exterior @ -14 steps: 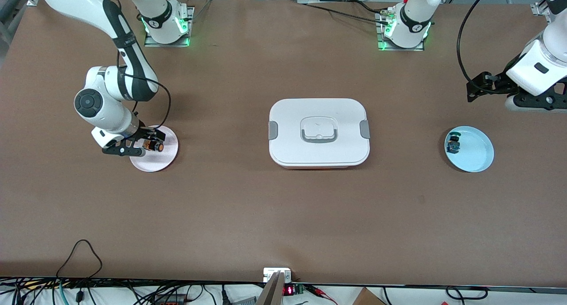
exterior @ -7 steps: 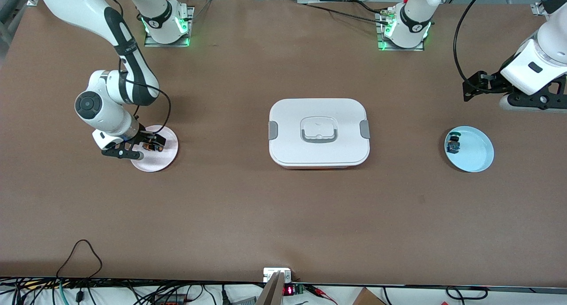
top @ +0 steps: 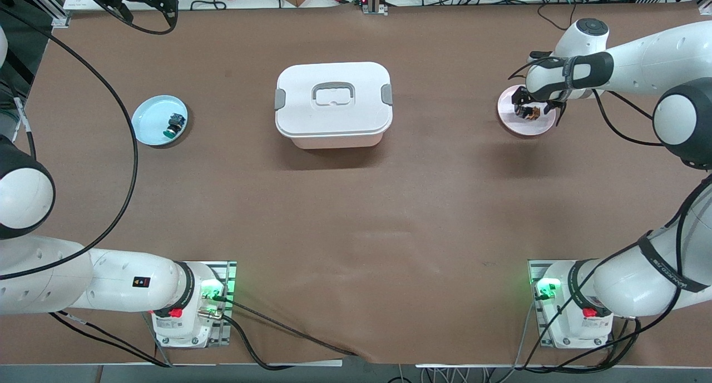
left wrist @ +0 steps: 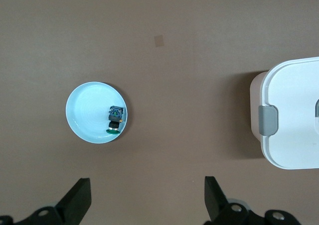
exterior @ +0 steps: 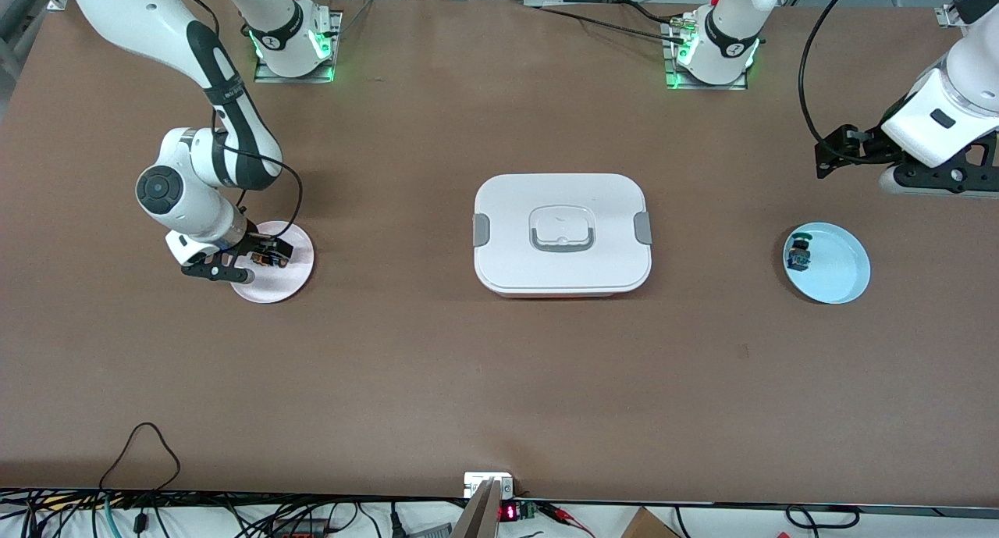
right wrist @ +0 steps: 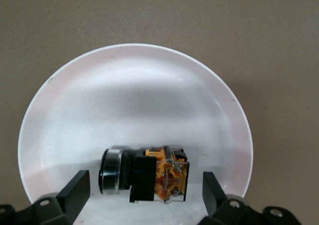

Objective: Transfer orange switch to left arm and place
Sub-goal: 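Lower the right gripper over the orange switch and close on it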

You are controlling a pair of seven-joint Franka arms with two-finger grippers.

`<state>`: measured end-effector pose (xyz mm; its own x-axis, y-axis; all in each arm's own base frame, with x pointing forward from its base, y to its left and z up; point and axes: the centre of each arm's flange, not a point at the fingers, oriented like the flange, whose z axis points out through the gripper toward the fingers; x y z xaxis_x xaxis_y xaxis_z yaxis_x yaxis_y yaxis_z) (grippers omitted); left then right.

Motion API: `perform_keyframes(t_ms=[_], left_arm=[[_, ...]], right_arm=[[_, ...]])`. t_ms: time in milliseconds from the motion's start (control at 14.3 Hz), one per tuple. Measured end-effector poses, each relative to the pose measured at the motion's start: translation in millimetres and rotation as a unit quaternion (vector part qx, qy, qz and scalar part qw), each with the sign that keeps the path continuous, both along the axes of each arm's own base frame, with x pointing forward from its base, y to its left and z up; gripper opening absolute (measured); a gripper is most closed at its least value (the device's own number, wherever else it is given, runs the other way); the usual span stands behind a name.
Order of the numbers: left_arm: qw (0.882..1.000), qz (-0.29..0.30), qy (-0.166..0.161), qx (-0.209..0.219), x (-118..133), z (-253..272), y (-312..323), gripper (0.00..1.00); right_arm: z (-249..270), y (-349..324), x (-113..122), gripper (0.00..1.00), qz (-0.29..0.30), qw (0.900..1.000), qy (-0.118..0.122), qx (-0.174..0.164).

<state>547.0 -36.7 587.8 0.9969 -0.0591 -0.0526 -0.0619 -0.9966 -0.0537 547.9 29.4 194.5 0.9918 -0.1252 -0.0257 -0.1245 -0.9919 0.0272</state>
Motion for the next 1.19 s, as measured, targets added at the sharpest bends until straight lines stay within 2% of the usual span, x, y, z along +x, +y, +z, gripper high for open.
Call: perform_keyframes(t_ms=[560,840,910,1050,1190], left_arm=[[1.000,0.000,0.000,0.000,0,0,0,1.00],[1.000,0.000,0.000,0.000,0,0,0,1.00],[1.000,0.000,0.000,0.000,0,0,0,1.00],[1.000,0.000,0.000,0.000,0,0,0,1.00],[1.000,0.000,0.000,0.000,0,0,0,1.00]], right_arm=[[-9,-2,-1,1.00,-0.014,1.000,0.002,0.005],[-13,-2,-2,0.96,-0.014,1.000,0.003,0.004],[-13,-2,-2,0.93,-0.014,1.000,0.003,0.005],[-11,2,0,0.72,-0.010,1.000,0.004,0.006],[-7,10,2,0.72,-0.003,1.000,0.013,0.007]])
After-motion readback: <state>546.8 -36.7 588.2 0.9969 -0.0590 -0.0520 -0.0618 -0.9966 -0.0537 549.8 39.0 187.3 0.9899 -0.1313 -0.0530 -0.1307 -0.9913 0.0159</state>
